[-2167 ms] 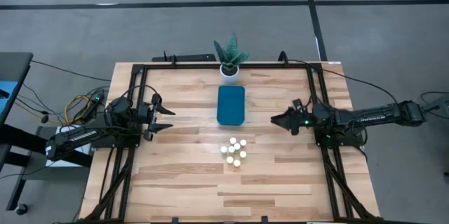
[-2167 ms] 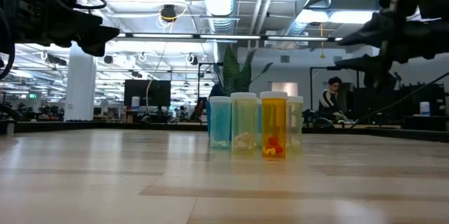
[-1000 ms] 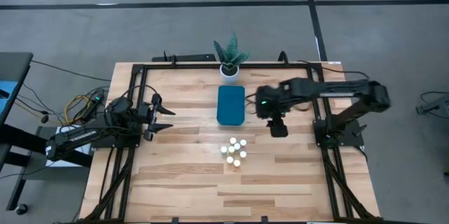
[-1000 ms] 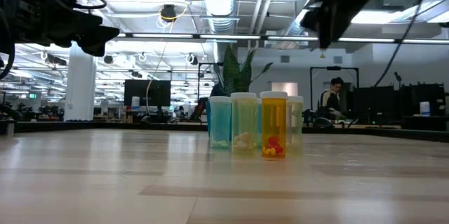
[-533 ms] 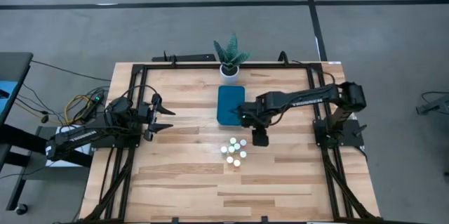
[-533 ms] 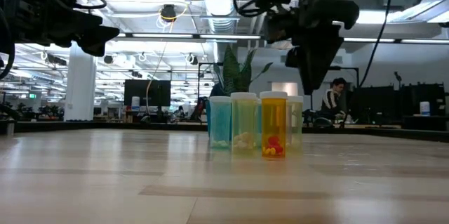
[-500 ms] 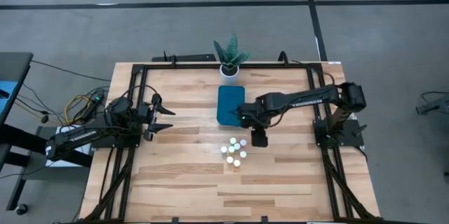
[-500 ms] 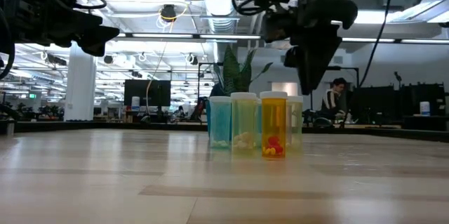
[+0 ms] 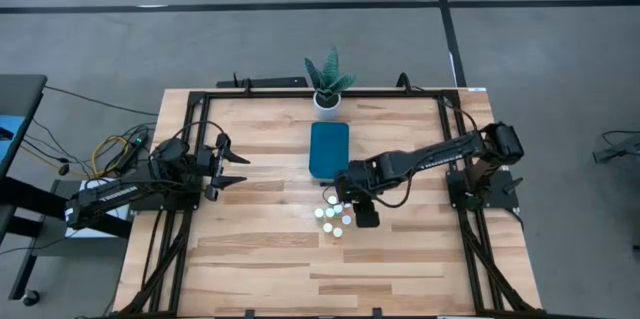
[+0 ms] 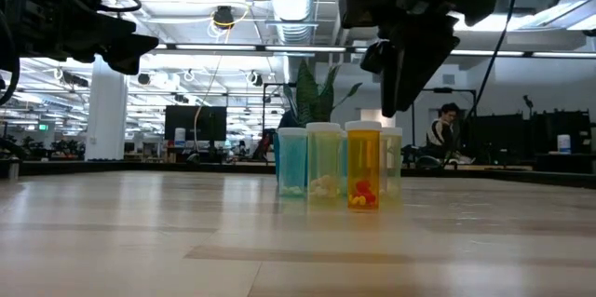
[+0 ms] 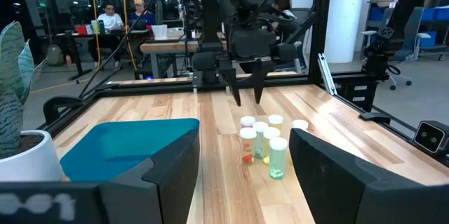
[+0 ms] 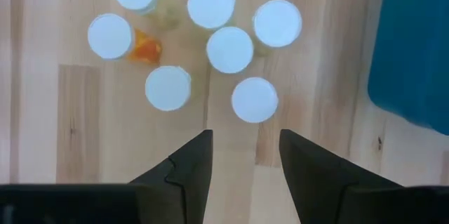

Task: Pick and place pill bottles into a basket
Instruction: Put the pink pill bottle into the bin

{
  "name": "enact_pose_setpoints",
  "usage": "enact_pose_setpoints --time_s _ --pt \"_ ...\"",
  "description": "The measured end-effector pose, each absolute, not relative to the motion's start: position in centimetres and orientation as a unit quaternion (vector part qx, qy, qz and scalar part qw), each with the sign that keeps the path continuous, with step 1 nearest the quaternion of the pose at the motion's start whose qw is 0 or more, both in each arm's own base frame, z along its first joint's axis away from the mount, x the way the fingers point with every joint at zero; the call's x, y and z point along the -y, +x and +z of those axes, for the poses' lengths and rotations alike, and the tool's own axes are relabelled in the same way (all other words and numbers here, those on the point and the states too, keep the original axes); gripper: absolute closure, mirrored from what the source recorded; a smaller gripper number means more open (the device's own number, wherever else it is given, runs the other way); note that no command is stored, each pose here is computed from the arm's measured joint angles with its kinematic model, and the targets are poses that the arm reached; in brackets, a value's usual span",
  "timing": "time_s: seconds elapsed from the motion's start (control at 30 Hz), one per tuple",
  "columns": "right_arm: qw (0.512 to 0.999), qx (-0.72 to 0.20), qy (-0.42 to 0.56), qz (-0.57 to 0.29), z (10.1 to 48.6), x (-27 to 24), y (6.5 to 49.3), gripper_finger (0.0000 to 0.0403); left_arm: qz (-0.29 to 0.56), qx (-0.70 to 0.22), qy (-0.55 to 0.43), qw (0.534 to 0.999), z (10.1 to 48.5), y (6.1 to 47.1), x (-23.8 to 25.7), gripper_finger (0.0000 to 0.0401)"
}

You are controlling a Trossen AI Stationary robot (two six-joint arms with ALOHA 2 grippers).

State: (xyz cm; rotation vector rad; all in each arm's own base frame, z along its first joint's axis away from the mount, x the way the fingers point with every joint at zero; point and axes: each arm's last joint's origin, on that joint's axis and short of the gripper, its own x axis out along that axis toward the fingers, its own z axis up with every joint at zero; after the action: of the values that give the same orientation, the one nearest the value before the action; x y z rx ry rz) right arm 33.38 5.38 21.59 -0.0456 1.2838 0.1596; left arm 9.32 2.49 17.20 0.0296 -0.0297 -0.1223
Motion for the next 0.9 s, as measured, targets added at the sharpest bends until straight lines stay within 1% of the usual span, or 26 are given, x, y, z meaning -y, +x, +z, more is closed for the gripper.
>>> enact_pose_setpoints --time_s 0.43,0.9 --pt "0.811 -0.576 -0.046 0.094 21.73 -5.43 33.82 0.0246 -0.061 0.015 0.015 0.998 17.20 9.33 -2.49 0.0189" --pt "0.810 -0.572 -0.071 0.106 21.73 -4.63 33.94 0.0244 -0.061 0.015 0.015 0.998 17.20 9.32 -2.49 0.0189"
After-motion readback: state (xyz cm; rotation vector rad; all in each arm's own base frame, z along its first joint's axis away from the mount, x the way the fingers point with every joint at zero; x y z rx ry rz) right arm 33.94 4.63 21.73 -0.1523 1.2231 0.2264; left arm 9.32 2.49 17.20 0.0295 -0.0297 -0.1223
